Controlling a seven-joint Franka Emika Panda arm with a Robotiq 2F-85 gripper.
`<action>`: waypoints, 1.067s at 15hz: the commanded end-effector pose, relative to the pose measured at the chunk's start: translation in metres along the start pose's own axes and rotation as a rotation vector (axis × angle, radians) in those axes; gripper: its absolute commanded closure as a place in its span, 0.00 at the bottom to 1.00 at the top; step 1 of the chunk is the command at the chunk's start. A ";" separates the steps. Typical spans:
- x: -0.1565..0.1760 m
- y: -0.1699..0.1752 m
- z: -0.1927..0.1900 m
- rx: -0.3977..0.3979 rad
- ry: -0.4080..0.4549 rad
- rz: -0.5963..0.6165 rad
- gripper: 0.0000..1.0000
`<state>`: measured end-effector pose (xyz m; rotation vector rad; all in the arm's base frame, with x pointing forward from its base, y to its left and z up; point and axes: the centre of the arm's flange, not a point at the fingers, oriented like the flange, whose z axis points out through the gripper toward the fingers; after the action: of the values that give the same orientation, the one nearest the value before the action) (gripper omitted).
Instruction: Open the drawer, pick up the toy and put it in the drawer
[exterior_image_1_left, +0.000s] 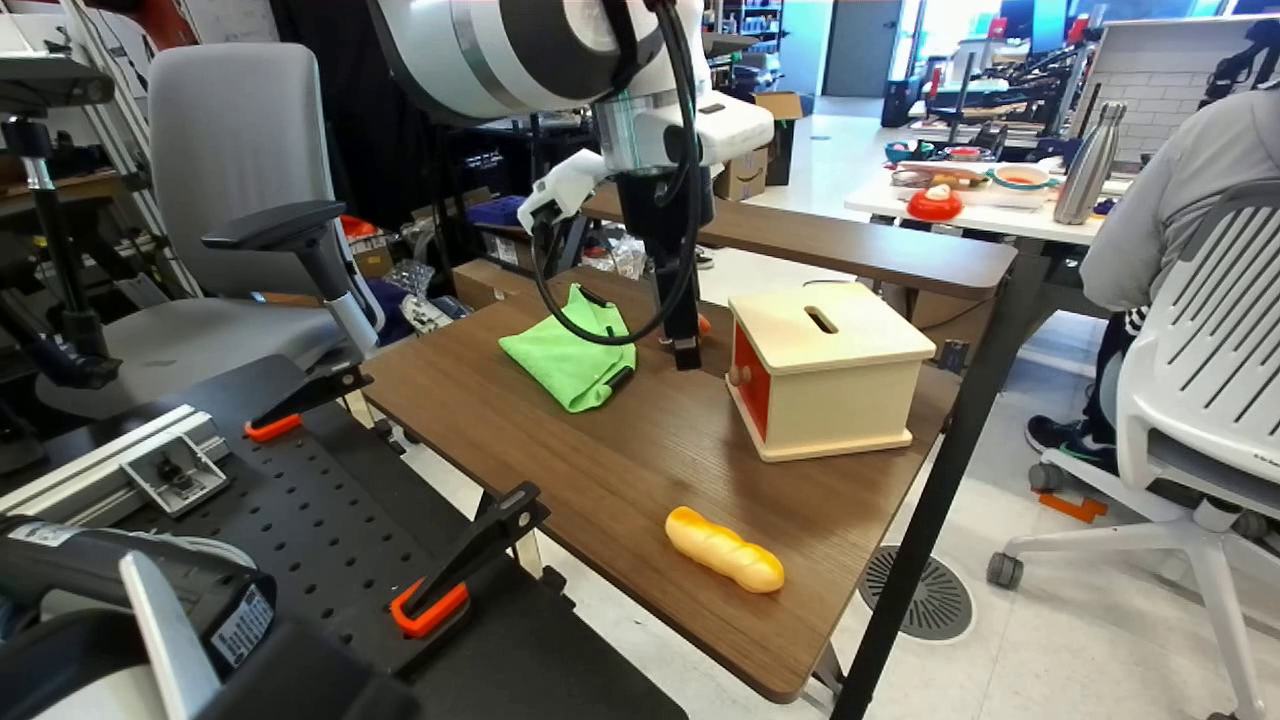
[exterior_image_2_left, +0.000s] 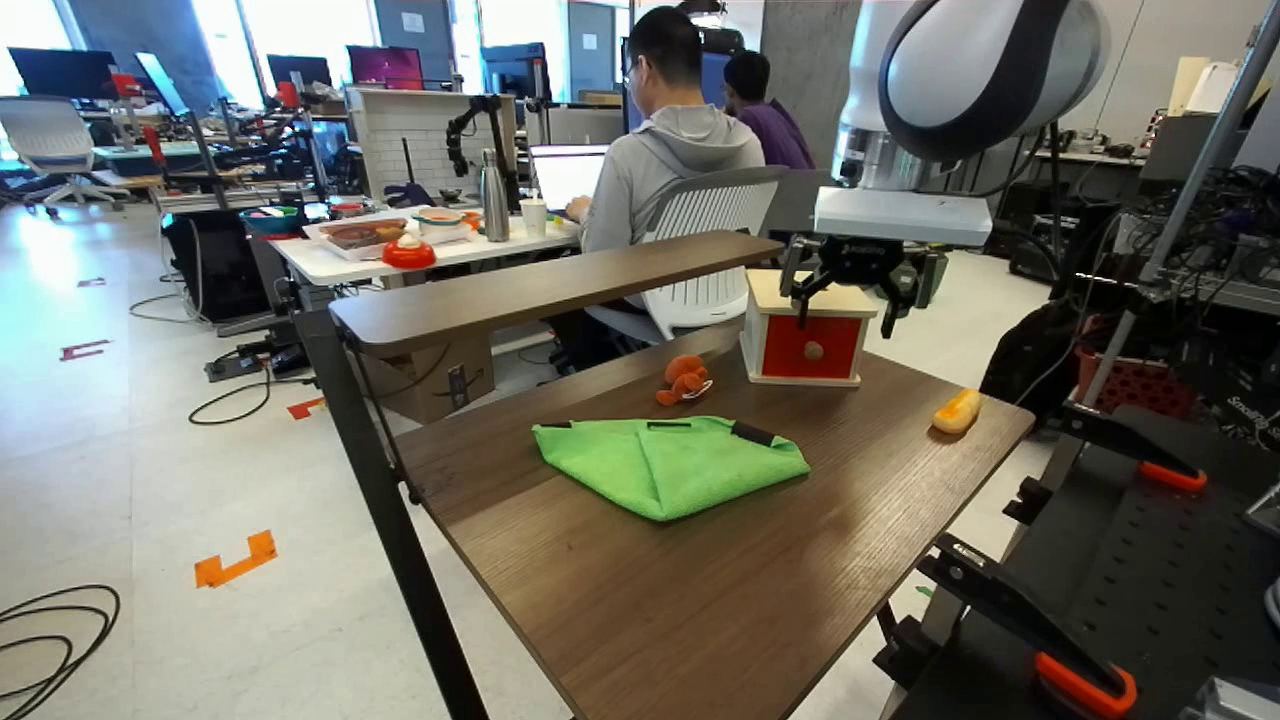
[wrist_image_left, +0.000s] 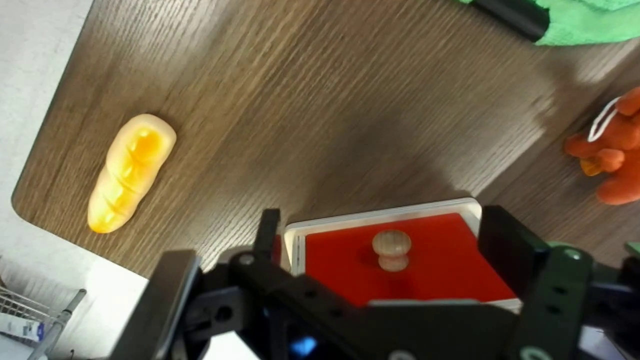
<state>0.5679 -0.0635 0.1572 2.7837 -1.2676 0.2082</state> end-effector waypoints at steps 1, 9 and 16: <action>0.019 -0.009 0.017 0.016 0.007 -0.003 0.00; 0.041 -0.007 0.034 0.011 0.028 0.006 0.00; 0.043 -0.014 0.049 0.003 0.022 -0.006 0.00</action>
<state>0.5994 -0.0933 0.1232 2.7674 -1.2769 0.2157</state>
